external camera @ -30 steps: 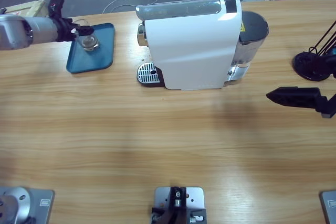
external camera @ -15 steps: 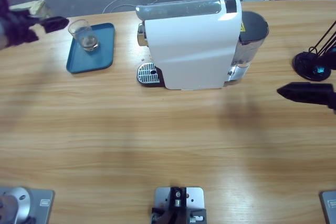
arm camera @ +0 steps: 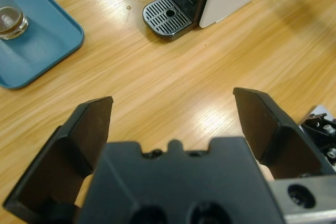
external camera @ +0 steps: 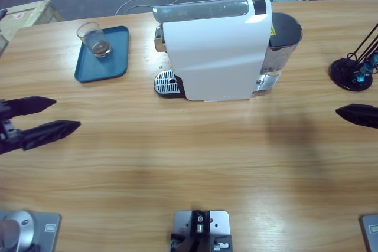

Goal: Pour coffee

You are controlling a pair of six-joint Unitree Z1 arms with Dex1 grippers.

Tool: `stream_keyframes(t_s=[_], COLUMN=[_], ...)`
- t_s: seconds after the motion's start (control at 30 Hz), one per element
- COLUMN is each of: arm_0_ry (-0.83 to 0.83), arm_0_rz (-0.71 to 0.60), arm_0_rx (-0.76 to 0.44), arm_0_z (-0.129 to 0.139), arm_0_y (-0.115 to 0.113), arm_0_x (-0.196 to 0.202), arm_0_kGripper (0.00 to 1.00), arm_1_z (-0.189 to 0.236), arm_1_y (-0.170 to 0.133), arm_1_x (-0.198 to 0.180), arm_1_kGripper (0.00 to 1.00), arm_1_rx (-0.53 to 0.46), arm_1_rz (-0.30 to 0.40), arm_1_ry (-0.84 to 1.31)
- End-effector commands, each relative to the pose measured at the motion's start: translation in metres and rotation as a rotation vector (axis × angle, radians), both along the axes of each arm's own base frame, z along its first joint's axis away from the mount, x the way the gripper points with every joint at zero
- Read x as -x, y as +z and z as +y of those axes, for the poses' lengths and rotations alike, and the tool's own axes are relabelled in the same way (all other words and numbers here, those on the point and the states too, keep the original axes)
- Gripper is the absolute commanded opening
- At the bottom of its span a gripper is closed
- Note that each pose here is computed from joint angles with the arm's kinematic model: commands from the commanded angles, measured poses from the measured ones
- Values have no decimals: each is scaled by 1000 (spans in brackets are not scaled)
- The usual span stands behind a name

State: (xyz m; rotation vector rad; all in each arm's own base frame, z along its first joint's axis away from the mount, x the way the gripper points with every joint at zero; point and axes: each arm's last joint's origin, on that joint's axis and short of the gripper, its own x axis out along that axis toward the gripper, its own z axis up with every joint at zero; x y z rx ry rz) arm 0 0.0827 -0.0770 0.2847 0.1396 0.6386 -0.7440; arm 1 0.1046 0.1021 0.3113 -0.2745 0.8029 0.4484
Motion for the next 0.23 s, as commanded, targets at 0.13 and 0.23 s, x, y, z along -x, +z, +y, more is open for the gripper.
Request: stream_keyframes(t_s=[0.13, 0.23], arm_0_ry=[3, 2], arm_0_rz=[0, 0], arm_0_rx=[-7, -9], arm_0_z=[1, 2], arm_0_y=[9, 9], arm_0_x=[2, 3], arm_0_kGripper=[996, 996], arm_1_z=[-9, -9], arm_1_y=[0, 0], arm_1_x=[7, 8], arm_1_kGripper=[1000, 1000], arm_1_rx=[9, 7], arm_1_rz=[-21, -21], arm_1_ry=[-21, -19])
